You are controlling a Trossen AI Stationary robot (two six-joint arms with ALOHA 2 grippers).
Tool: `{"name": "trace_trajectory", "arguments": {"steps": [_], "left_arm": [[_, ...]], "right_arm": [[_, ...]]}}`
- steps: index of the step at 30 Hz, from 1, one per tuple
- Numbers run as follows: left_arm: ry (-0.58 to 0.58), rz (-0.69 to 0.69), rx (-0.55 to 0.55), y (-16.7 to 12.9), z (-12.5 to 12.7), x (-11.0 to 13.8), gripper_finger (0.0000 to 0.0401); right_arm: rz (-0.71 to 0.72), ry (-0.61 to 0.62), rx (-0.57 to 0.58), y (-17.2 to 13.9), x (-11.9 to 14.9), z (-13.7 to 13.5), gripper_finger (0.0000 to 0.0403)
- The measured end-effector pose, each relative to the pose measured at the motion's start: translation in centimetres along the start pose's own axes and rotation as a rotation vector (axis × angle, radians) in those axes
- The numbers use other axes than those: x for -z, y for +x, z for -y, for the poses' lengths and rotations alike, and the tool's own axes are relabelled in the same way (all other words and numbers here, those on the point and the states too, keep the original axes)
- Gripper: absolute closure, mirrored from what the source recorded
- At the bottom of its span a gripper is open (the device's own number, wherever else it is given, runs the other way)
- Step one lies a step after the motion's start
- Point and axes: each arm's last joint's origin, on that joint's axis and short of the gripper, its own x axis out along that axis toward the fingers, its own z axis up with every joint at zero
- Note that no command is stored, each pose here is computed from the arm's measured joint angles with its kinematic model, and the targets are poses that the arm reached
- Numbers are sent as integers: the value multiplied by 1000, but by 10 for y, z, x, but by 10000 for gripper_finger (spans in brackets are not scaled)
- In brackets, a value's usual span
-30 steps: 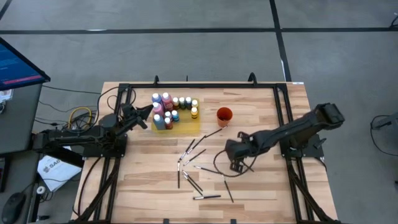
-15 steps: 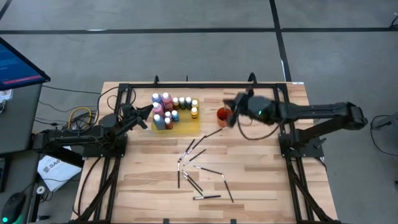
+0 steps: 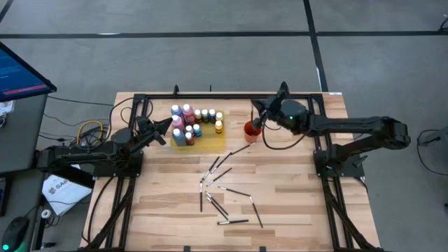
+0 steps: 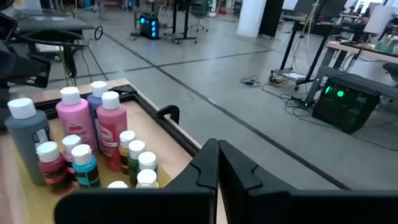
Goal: Pick & Place Paint Supplies
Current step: Put the silver paint brush into the cup
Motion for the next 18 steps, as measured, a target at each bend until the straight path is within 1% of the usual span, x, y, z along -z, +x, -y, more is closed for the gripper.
{"name": "trace_trajectory", "arguments": {"steps": [7,13,18], "left_arm": [[0,0,0,0,0,0,400],[0,0,0,0,0,0,400],[0,0,0,0,0,0,400]], "right_arm": [[1,48,13,0,40,4,403],[-33,30,12,-4,57,5,403],[-49,18,12,-4,61,5,398]]}}
